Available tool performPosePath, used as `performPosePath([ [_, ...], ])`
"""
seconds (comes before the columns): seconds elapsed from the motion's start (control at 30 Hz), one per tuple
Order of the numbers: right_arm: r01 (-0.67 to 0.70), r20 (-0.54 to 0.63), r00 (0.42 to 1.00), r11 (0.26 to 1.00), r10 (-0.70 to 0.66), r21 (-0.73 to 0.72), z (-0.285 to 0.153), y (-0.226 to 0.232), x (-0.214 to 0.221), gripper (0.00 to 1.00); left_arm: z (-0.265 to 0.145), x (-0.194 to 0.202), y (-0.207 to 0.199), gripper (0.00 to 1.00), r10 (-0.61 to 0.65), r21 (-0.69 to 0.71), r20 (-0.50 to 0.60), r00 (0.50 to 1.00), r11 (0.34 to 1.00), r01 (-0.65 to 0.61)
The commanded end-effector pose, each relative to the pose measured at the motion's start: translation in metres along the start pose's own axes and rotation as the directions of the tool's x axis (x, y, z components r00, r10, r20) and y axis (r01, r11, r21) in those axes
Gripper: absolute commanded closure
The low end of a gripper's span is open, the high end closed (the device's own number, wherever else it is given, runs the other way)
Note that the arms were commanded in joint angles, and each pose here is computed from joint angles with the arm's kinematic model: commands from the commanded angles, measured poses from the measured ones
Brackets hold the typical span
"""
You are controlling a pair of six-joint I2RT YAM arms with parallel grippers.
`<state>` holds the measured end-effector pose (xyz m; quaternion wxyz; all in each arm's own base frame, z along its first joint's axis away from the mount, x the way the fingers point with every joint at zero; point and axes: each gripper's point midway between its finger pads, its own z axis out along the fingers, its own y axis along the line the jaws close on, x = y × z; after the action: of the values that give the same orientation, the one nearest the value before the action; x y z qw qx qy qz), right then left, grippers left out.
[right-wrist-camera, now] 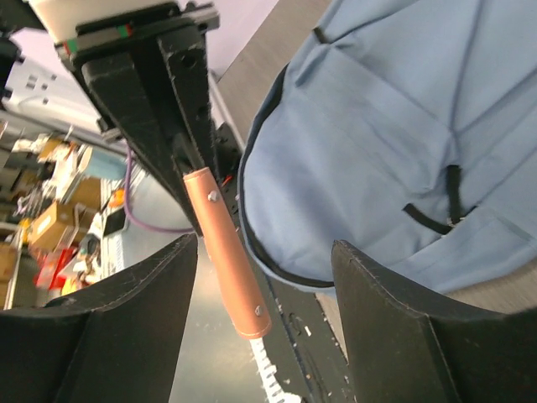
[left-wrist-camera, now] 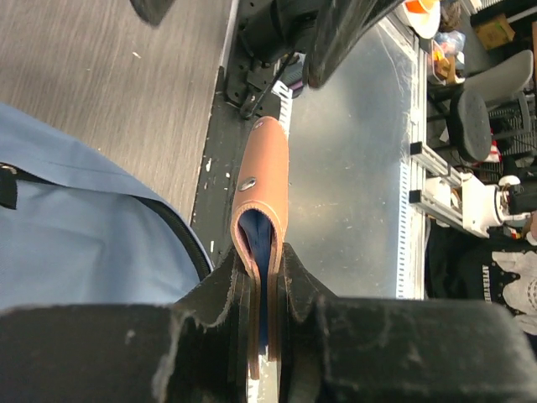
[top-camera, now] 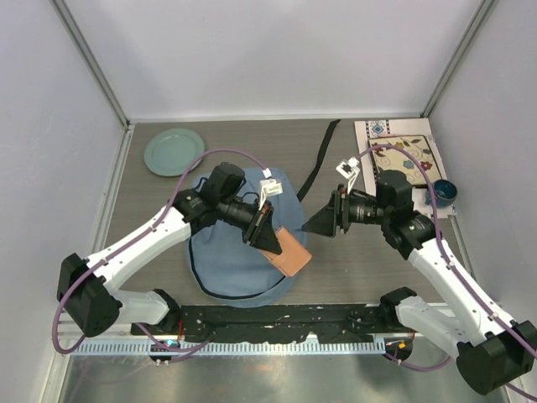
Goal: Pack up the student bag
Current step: Pick up the personal item from the student bag.
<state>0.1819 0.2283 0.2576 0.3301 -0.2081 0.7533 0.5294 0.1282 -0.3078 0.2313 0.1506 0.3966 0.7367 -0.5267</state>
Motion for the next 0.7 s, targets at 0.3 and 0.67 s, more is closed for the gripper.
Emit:
performPosePath([
  [0.3,0.018,-0.183,0.981,0.974,-0.061,-0.225,0.011,0.047,0.035,0.29,-0.007,-0.006,-0.031,1.00,0.092,0.157,0.015,0.996,0.983,-0.093],
  [0.67,0.000,-0.275,0.958,0.964,-0.076,-0.266,0.031,0.055,0.063,0.46,-0.003,-0.011,-0.030,1.00,0.092,0.182,0.019,0.996,0.979,-0.094],
])
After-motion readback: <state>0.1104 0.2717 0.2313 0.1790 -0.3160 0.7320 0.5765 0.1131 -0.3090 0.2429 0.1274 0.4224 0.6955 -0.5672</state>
